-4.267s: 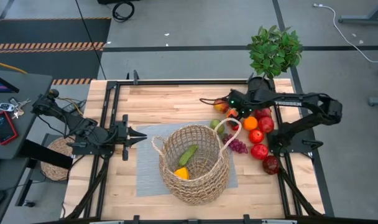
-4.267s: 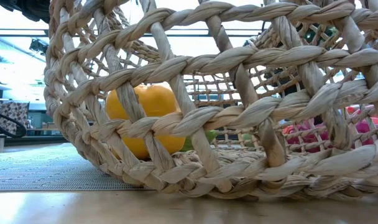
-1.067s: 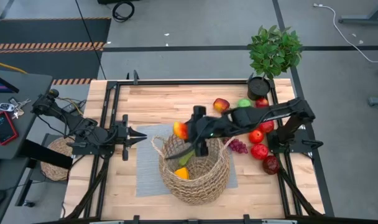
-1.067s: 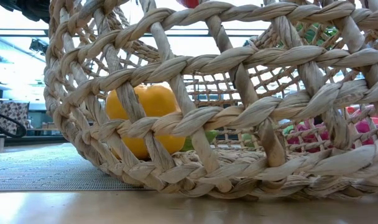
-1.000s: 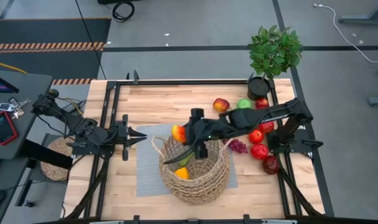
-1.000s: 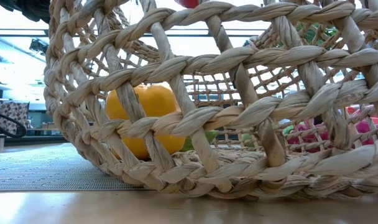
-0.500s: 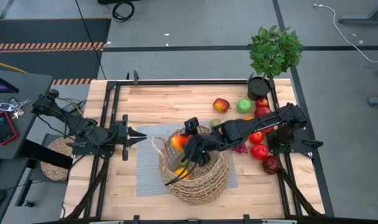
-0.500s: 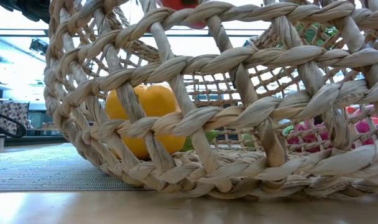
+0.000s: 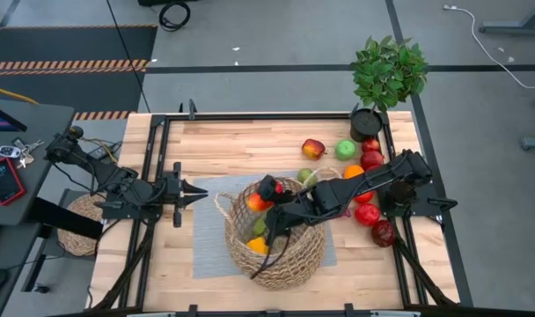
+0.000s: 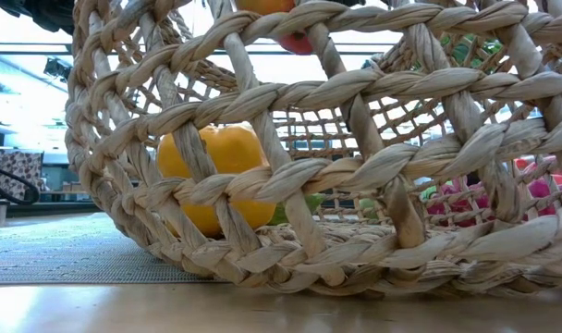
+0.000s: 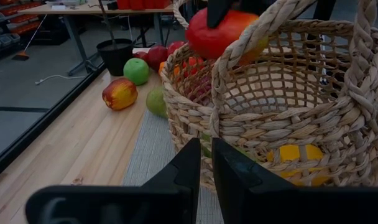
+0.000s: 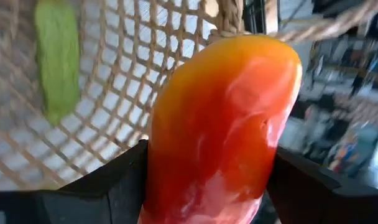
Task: Build produce basket
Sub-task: Put the mango into the basket
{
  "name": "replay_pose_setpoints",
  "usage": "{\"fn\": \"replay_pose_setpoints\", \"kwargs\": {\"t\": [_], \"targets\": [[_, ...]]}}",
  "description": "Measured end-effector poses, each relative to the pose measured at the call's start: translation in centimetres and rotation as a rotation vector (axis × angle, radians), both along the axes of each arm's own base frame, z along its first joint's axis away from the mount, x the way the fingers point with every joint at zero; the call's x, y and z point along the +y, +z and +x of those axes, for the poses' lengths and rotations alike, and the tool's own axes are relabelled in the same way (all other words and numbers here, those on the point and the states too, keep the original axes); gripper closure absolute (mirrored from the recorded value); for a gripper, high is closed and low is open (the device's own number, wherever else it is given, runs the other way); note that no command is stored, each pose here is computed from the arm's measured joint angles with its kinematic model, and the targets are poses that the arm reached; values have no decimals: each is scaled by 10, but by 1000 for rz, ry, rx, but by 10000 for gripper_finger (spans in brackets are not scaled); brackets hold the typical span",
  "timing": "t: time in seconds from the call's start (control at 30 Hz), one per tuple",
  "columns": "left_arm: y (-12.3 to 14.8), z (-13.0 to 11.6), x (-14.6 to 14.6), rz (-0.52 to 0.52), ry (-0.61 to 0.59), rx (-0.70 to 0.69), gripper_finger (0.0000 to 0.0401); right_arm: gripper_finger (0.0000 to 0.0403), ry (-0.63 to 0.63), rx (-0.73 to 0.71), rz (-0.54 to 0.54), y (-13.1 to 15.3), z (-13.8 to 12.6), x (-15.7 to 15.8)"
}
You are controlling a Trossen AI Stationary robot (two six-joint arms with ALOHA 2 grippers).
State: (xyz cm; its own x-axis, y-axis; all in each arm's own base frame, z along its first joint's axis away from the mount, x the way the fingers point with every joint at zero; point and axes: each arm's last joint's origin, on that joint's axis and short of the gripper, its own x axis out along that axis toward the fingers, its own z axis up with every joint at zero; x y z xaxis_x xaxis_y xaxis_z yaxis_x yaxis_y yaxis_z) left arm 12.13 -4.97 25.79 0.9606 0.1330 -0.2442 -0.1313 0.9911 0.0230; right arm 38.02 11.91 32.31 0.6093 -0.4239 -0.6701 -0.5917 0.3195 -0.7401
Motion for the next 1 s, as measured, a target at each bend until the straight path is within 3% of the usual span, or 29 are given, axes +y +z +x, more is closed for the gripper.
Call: {"fn": "replay_pose_setpoints", "kwargs": {"t": [0.3,0.47,0.6,0.8,1.0], "targets": [[0,0,0,0,0,0,353,118,203,210,-329,-13,-6,1],[0,0,0,0,0,0,353,118,203,231,-356,-22,-7,2],[0,0,0,0,0,0,353,118,163,149,-196,-22,-4,3],[0,0,0,-1,0,0,353,118,126,13,172,-5,-4,-4],[0,0,0,0,0,0,353,118,75,-17,552,5,-3,-17]]}}
